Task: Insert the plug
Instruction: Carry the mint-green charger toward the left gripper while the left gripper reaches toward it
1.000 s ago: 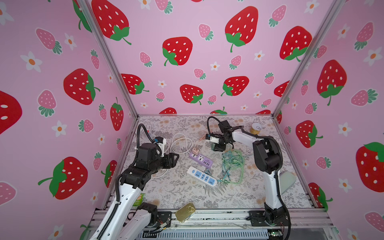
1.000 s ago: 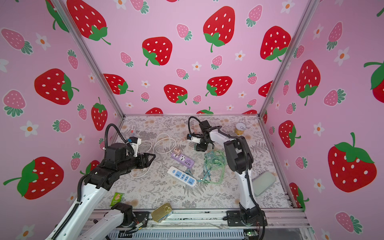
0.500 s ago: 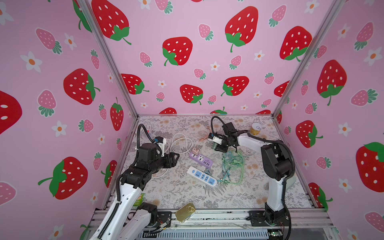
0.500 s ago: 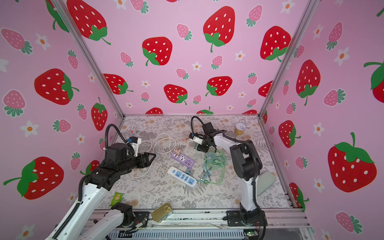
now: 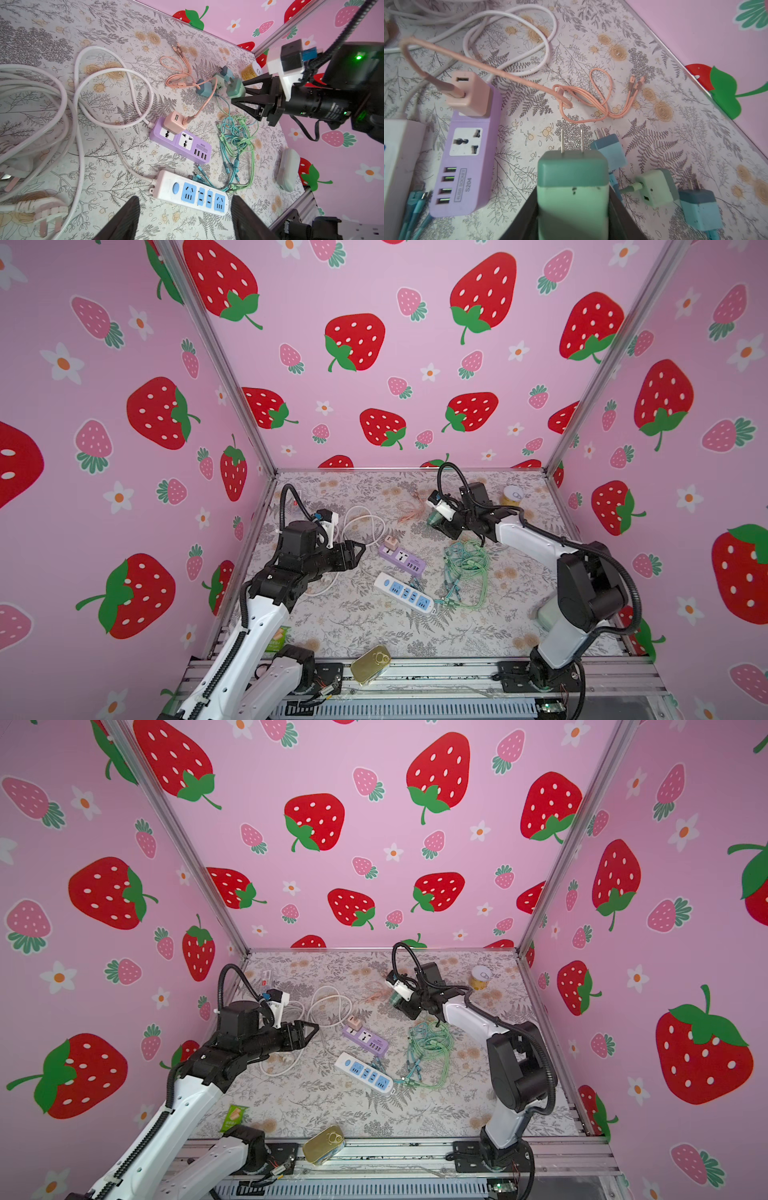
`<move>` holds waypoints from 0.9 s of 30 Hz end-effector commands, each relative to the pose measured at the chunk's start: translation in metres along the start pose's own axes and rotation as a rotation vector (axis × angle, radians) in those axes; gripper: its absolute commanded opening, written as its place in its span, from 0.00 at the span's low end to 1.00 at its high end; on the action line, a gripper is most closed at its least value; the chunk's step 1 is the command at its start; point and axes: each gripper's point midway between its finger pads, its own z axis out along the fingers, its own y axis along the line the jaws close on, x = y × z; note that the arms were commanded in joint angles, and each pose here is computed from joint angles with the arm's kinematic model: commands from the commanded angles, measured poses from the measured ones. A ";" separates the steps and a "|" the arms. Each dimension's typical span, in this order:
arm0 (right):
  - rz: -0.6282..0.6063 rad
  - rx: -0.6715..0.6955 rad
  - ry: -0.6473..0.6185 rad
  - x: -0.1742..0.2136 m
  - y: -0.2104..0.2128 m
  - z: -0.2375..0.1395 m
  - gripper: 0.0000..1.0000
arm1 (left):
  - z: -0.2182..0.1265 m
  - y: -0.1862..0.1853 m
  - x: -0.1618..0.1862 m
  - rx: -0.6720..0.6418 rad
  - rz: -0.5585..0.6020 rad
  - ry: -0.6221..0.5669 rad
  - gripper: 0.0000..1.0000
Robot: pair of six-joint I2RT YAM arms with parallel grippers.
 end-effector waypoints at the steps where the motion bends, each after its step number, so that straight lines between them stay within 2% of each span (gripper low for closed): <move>1: 0.021 0.040 -0.135 -0.032 0.000 -0.028 0.29 | -0.008 -0.022 -0.025 0.078 0.016 -0.057 0.74; 7: -0.038 0.046 -0.286 -0.058 0.020 -0.070 0.29 | -0.005 -0.044 -0.042 0.178 0.026 -0.052 0.75; 12: -0.104 0.008 -0.363 -0.070 0.049 -0.087 0.29 | 0.001 -0.072 -0.056 0.346 0.008 -0.049 0.75; 17: -0.153 -0.062 -0.445 -0.080 0.081 -0.098 0.30 | 0.002 -0.095 -0.067 0.502 -0.011 -0.045 0.75; 21: -0.202 -0.105 -0.467 -0.084 0.103 -0.099 0.30 | 0.001 -0.103 -0.074 0.547 -0.006 -0.046 0.76; 27: -0.240 -0.154 -0.513 -0.096 0.124 -0.104 0.30 | 0.004 -0.115 -0.068 0.630 0.013 0.030 0.76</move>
